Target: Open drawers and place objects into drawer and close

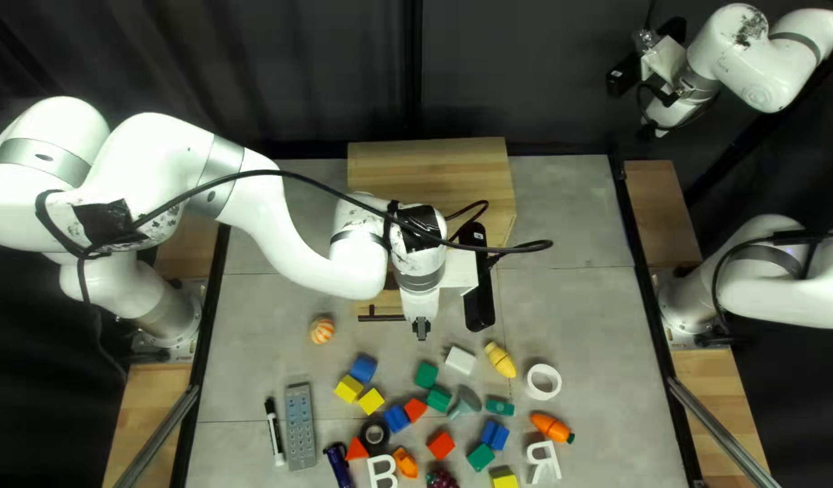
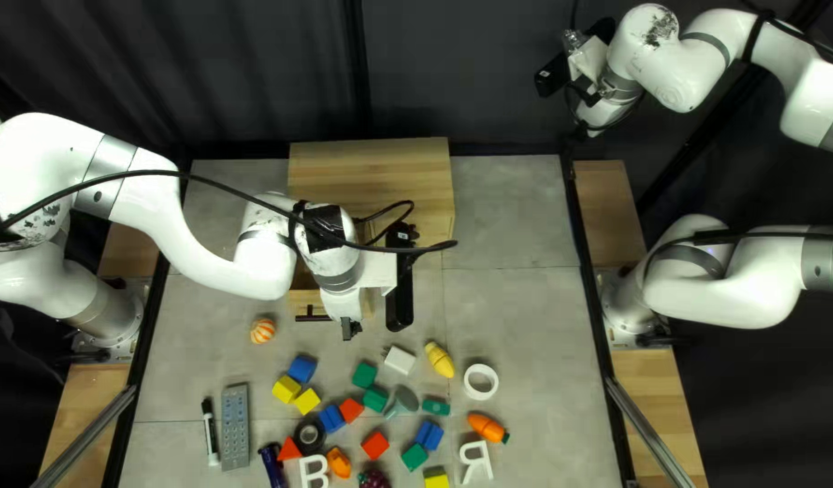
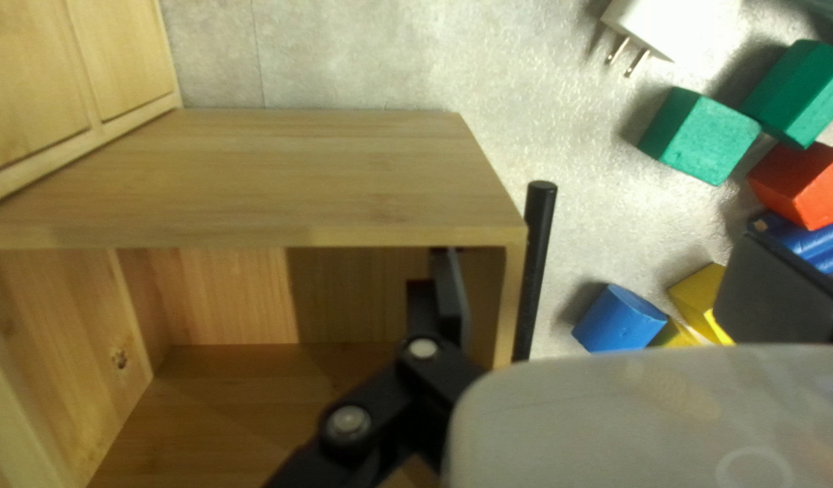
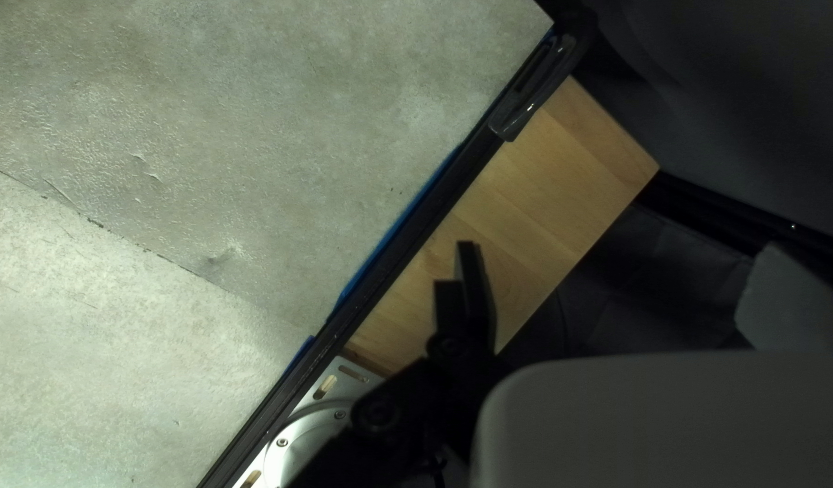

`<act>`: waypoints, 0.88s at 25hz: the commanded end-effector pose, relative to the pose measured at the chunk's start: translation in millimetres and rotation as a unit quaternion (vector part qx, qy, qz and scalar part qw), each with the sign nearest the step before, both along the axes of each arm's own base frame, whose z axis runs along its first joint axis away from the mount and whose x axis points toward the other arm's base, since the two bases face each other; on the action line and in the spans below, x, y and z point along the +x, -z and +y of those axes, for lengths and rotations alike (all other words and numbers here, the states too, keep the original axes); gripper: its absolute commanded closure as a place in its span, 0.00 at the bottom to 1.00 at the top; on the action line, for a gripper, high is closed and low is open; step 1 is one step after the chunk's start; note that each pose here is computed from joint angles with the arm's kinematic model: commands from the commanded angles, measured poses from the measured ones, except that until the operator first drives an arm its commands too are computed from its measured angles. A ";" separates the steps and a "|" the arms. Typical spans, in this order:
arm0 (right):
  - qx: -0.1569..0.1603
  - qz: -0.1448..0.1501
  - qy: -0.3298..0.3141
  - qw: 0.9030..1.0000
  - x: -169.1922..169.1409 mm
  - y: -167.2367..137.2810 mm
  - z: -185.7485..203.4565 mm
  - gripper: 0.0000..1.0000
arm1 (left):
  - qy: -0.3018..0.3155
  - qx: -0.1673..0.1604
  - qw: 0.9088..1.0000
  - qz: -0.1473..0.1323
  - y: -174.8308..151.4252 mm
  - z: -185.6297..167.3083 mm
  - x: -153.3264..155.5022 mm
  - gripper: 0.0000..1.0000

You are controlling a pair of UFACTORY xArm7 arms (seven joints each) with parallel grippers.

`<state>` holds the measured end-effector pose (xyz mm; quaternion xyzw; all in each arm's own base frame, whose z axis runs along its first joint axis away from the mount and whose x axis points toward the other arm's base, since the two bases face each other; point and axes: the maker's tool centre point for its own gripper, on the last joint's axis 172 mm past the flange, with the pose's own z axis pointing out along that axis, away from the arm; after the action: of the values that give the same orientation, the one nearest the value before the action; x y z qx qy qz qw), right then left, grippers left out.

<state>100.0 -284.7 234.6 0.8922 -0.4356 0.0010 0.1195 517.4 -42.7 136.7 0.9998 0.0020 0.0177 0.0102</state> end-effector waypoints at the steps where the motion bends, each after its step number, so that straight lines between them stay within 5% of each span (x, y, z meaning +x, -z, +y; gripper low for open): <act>1: 0.000 0.000 0.000 1.000 0.0 0.0 0.0 0.00 | 0.000 0.000 1.000 -0.001 0.2 0.7 2.0 0.00; 22: 0.000 0.000 0.000 1.000 0.0 0.0 0.0 0.00 | -0.020 -0.003 1.000 0.001 -3.8 -0.6 -34.9 0.00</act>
<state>100.0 -284.7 234.6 0.8922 -0.4356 0.0010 0.1195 484.8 -41.8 141.7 0.9996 0.0177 0.0174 0.0097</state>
